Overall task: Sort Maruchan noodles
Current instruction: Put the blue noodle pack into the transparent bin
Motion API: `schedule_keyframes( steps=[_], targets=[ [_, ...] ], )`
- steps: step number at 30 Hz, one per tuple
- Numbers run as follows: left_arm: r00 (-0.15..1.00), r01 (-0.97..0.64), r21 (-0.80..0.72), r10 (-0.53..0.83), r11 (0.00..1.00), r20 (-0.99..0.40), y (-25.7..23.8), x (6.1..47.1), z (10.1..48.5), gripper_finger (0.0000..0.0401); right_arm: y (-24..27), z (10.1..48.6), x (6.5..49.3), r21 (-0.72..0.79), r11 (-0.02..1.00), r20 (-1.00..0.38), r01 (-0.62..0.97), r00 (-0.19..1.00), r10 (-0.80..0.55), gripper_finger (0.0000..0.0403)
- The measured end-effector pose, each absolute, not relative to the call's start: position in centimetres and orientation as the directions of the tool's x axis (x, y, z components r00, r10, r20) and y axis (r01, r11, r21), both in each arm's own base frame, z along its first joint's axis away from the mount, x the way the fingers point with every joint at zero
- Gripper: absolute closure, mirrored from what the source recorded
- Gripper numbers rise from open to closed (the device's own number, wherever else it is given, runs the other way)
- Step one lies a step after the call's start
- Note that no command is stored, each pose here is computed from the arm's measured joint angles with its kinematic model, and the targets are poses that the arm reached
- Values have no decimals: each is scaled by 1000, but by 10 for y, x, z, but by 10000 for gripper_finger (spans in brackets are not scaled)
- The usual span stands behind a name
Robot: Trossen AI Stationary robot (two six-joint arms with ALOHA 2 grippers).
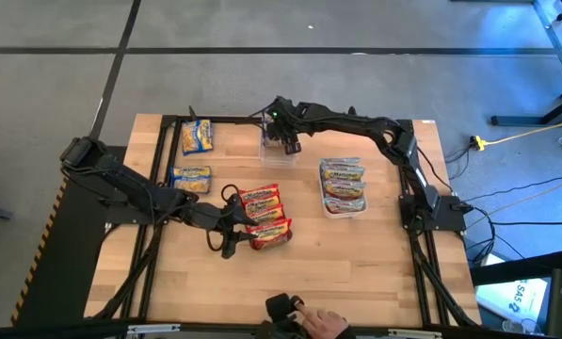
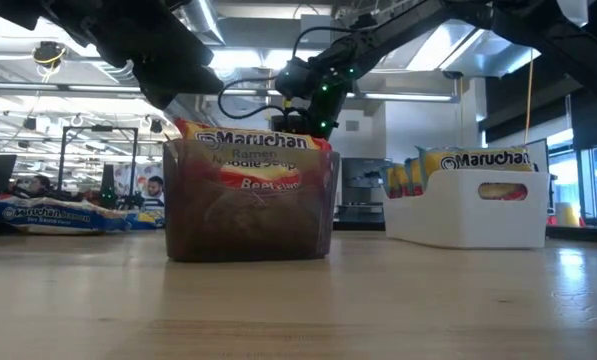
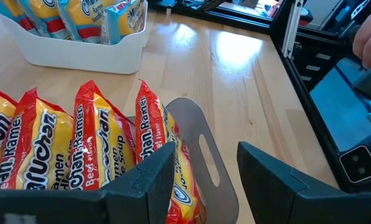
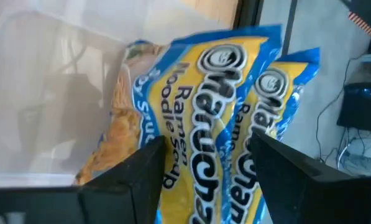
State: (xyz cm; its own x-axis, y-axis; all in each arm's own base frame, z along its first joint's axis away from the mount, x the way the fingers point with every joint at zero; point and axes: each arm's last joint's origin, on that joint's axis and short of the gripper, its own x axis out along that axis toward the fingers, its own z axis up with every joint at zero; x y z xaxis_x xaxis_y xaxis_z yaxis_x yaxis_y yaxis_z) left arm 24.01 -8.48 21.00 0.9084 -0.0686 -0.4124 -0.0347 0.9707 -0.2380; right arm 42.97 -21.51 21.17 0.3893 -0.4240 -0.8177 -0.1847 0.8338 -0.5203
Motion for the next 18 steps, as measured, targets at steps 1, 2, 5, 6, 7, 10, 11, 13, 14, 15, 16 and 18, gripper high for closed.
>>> schedule_keyframes(
  steps=[1, 2, 5, 6, 7, 10, 11, 13, 14, 15, 16, 18],
  targets=[
    [908, -35, -238, -69, 971, -413, -85, 240, 210, 233, -215, 212, 430, -518, 836, -817, -182, 395, -421, 192],
    [908, -35, -238, -69, 971, -413, -85, 240, 210, 233, -215, 213, 430, -518, 836, -815, -181, 401, -418, 193],
    [908, -34, -237, -69, 971, -413, -85, 240, 210, 233, -216, 214, 430, -520, 837, -812, -171, 401, -423, 193],
    [908, -34, -235, -69, 971, -413, -85, 240, 210, 233, -216, 213, 430, -522, 836, -813, -169, 396, -427, 193],
    [908, -33, -235, -69, 971, -412, -85, 240, 210, 233, -216, 212, 430, -524, 835, -813, -169, 393, -430, 193],
    [908, -34, -235, -69, 971, -413, -85, 240, 210, 233, -213, 212, 431, -520, 835, -816, -178, 390, -426, 193],
    [908, -33, -235, -69, 971, -413, -85, 240, 210, 233, -211, 213, 432, -520, 835, -816, -178, 392, -425, 193],
    [908, -35, -239, -69, 970, -413, -85, 240, 210, 233, -203, 217, 433, -529, 829, -812, -183, 393, -431, 193],
    [908, -40, -248, -69, 968, -413, -85, 240, 210, 233, -198, 223, 432, -533, 825, -810, -188, 397, -433, 194],
    [909, -45, -260, -68, 965, -412, -85, 240, 210, 233, -191, 231, 431, -534, 822, -810, -197, 399, -430, 194],
    [910, -50, -272, -69, 961, -410, -85, 240, 210, 233, -184, 240, 429, -536, 820, -809, -201, 399, -431, 194],
    [911, -57, -290, -69, 955, -408, -85, 240, 210, 233, -168, 258, 423, -533, 826, -809, -183, 394, -436, 194]
  ],
)
